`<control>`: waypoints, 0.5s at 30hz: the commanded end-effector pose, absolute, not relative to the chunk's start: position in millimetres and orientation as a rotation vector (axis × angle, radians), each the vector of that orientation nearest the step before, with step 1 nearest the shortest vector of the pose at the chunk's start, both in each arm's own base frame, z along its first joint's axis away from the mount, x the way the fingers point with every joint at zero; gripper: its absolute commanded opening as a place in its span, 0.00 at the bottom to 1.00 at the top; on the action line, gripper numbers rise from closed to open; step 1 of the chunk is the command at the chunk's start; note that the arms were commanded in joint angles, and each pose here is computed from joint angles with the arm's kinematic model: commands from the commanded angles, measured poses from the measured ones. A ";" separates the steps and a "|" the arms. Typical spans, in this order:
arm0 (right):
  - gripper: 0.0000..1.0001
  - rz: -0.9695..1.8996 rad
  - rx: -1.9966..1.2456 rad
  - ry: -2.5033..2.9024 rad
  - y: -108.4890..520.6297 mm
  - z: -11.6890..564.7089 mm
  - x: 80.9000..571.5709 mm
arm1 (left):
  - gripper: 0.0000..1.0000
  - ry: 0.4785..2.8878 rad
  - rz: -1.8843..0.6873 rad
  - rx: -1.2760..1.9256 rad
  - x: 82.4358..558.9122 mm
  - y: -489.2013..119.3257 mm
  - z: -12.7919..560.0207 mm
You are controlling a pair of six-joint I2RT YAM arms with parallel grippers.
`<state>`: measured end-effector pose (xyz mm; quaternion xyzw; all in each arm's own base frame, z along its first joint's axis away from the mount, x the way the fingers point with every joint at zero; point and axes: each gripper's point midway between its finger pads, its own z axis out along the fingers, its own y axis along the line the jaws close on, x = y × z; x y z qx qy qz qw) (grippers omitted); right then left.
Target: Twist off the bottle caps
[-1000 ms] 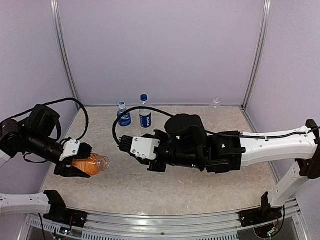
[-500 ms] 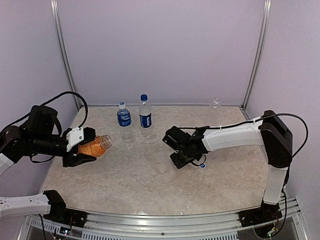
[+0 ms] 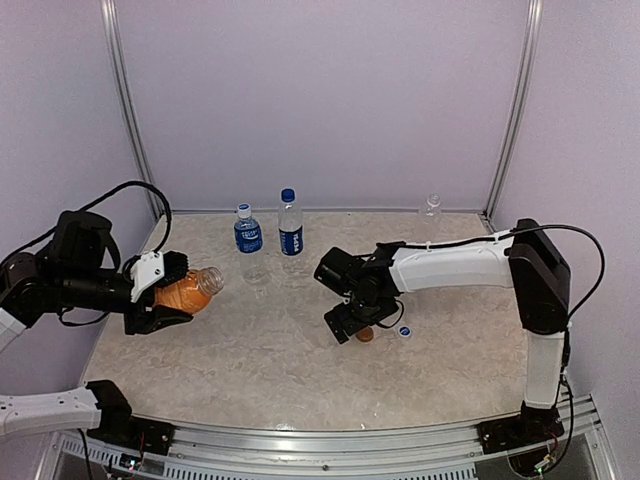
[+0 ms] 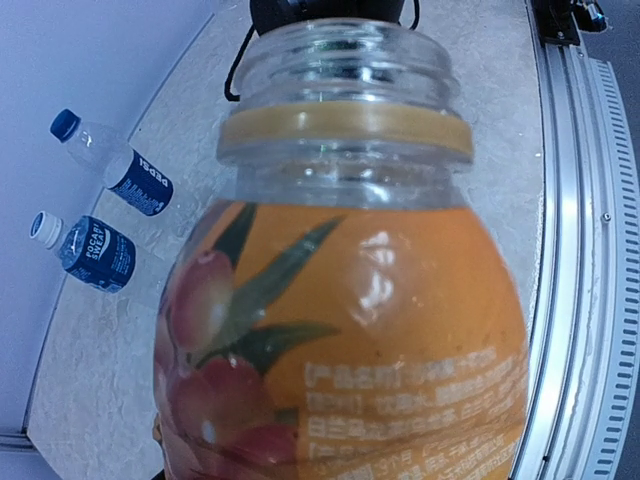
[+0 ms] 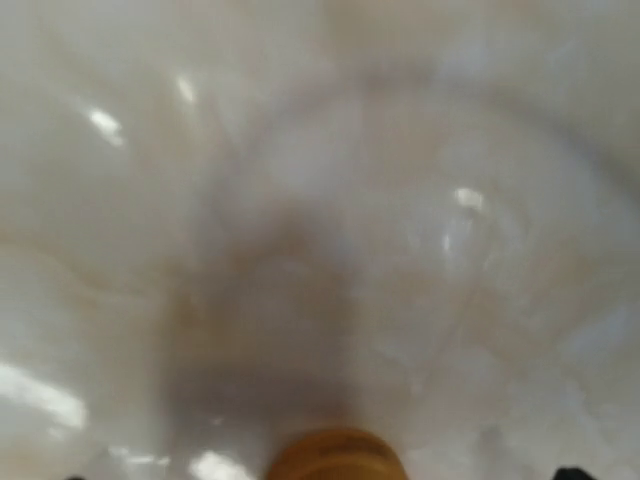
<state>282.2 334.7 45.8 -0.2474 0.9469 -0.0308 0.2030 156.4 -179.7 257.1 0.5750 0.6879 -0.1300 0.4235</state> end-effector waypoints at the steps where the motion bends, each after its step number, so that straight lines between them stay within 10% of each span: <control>1: 0.99 -0.005 -0.732 2.511 365.9 118.7 288.3 | 0.27 1.689 -0.414 1.402 148.9 -185.7 277.4; 10: 0.97 0.952 -1.193 1.198 516.3 378.7 136.1 | 0.30 1.625 -0.631 1.377 123.2 -198.7 305.4; 15: 0.98 1.050 -1.223 0.912 523.4 412.9 98.6 | 0.31 1.573 -0.689 1.365 115.0 -201.9 319.9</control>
